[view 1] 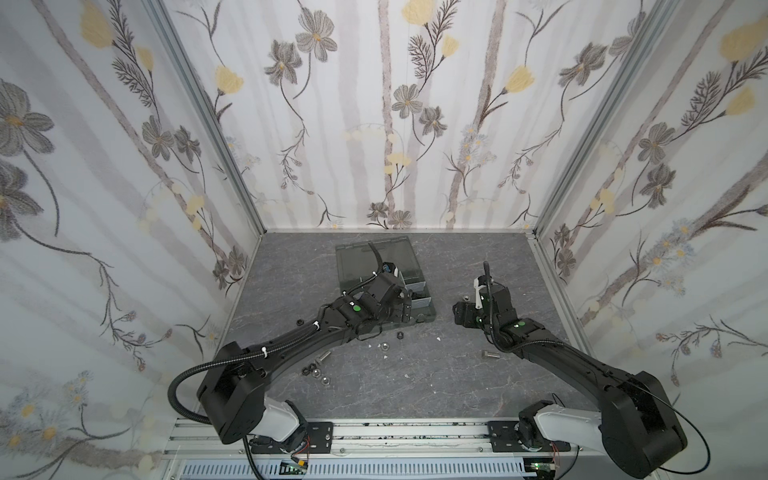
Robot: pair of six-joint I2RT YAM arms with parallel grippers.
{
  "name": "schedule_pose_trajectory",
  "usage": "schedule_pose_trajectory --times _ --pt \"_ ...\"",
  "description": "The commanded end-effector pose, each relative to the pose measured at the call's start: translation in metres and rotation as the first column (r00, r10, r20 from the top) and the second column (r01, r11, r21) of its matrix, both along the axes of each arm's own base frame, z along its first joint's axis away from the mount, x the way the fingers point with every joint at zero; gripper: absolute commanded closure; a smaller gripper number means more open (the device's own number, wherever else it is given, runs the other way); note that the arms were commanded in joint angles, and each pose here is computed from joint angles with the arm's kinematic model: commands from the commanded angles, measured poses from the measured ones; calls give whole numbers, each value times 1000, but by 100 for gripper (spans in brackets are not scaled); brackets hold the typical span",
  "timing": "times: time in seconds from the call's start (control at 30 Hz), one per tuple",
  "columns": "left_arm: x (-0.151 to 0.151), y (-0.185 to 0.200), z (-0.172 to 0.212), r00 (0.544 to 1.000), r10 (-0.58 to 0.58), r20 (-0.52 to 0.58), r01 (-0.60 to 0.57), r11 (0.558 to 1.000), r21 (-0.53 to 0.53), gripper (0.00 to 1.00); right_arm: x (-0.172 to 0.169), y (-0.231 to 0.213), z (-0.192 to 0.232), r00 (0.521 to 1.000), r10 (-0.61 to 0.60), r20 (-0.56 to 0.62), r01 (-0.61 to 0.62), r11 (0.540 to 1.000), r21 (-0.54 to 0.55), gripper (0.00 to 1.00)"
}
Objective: Sort the screws and nuts into containers
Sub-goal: 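Raise the left gripper while the right gripper lowers and closes on a silver hex nut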
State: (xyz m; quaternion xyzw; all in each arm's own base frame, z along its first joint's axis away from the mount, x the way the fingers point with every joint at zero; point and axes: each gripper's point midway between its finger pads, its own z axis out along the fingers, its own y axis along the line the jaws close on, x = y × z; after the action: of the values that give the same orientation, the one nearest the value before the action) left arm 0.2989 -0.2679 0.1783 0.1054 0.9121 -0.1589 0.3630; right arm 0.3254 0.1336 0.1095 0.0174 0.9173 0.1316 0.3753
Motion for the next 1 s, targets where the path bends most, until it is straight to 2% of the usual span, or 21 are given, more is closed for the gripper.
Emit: schedule_pose_trajectory --times 0.0,0.17,0.4,0.53,0.97 --pt "-4 12 13 998 21 52 -19 1000 -20 9 7 -6 0 1000 -13 -14 12 999 -40 15" --pt "-18 30 18 997 37 71 -32 998 -61 7 18 -5 -7 998 -18 -62 14 998 -68 18" --pt "-37 53 3 997 58 58 -53 995 -82 6 38 -3 -23 992 -36 -124 22 994 -111 23" --pt "-45 60 -3 997 61 50 -57 994 -94 6 50 -4 -33 987 -50 -153 30 991 -130 30" --pt "-49 58 -5 998 46 42 -40 992 -119 5 76 -27 -73 960 -147 -237 107 979 -173 38"
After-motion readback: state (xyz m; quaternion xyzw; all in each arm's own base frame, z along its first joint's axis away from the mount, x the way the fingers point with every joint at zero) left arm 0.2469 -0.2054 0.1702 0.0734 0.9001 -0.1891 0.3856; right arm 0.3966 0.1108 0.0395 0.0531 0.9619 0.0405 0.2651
